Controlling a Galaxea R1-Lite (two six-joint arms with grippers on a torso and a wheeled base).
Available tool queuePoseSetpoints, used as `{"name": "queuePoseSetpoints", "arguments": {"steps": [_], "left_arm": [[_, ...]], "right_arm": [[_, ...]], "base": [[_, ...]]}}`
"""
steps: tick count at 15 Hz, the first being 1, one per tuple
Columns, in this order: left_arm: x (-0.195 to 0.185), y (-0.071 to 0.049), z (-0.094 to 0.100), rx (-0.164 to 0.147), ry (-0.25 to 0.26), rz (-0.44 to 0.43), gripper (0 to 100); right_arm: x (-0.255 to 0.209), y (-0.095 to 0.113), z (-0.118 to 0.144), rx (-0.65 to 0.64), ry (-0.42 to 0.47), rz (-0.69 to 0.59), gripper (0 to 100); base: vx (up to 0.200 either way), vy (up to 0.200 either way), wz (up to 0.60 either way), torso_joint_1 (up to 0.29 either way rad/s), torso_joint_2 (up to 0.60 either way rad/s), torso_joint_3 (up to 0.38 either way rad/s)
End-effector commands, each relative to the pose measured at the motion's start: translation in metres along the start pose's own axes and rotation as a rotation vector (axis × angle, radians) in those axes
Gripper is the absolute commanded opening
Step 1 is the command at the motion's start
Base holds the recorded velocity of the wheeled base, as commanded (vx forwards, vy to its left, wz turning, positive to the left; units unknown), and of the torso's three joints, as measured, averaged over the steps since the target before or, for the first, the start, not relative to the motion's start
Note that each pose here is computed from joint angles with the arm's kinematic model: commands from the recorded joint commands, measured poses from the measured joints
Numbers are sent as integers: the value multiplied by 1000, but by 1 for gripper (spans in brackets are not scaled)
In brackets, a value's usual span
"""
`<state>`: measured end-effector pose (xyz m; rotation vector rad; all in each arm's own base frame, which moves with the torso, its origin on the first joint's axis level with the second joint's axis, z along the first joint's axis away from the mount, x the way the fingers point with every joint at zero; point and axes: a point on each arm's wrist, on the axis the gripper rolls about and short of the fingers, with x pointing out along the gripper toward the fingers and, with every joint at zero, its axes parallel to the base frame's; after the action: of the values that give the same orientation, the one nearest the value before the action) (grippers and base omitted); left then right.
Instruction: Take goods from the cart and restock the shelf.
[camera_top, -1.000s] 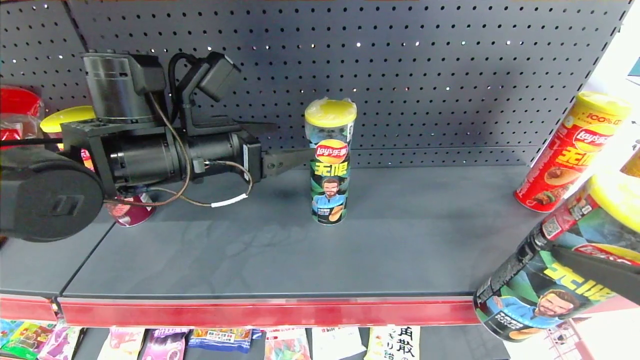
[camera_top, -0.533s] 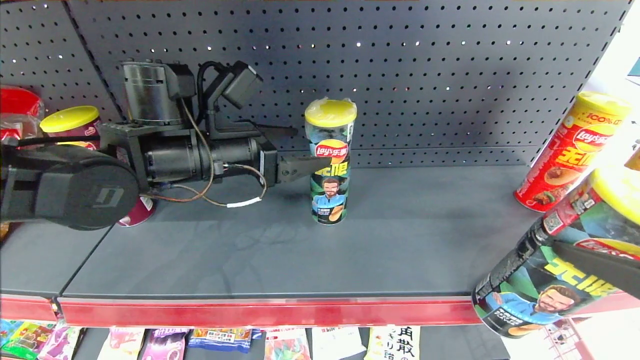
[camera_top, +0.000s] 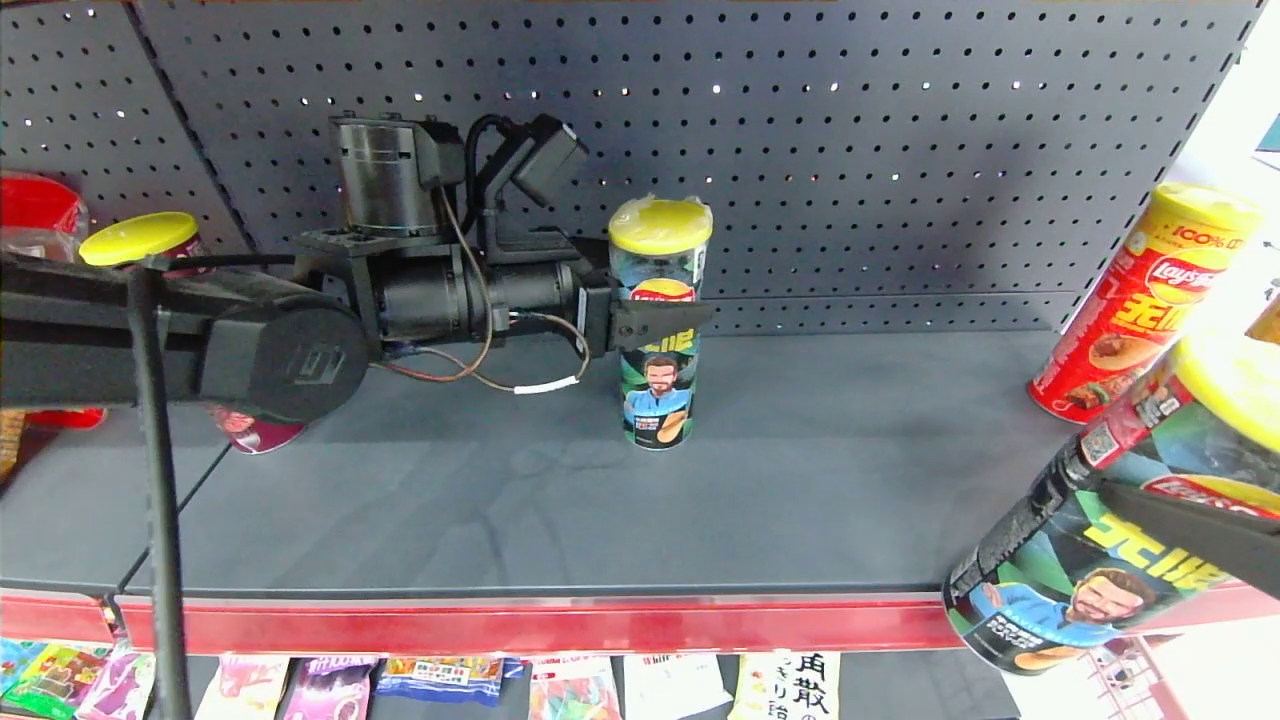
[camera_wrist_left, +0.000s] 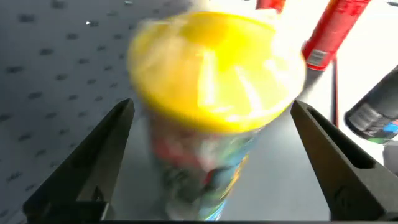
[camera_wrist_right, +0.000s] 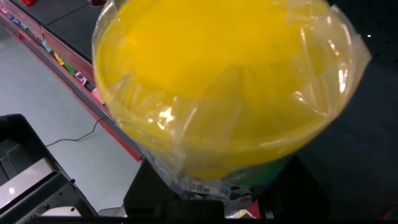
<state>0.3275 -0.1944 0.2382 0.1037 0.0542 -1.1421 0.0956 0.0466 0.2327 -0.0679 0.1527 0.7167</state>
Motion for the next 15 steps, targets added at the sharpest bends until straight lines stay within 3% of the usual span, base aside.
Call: {"name": "queuePoseSetpoints", "arguments": {"steps": [1, 7, 8, 15], "left_arm": [[6, 3, -6, -9, 12, -3, 100], [16, 9, -10, -11, 12, -4, 100], [17, 9, -11, -13, 14, -6, 0], [10, 4, -8, -21, 13, -9, 0]], "right_arm": [[2, -1, 2, 0, 2, 0, 0], [4, -1, 1, 2, 8, -1, 0], [4, -1, 1, 3, 11, -1, 0], [6, -2, 0, 5, 17, 0, 0]], "base": [[0, 0, 0, 0, 0, 0], [0, 0, 0, 0, 0, 0], [0, 0, 0, 0, 0, 0], [0, 0, 0, 0, 0, 0]]}}
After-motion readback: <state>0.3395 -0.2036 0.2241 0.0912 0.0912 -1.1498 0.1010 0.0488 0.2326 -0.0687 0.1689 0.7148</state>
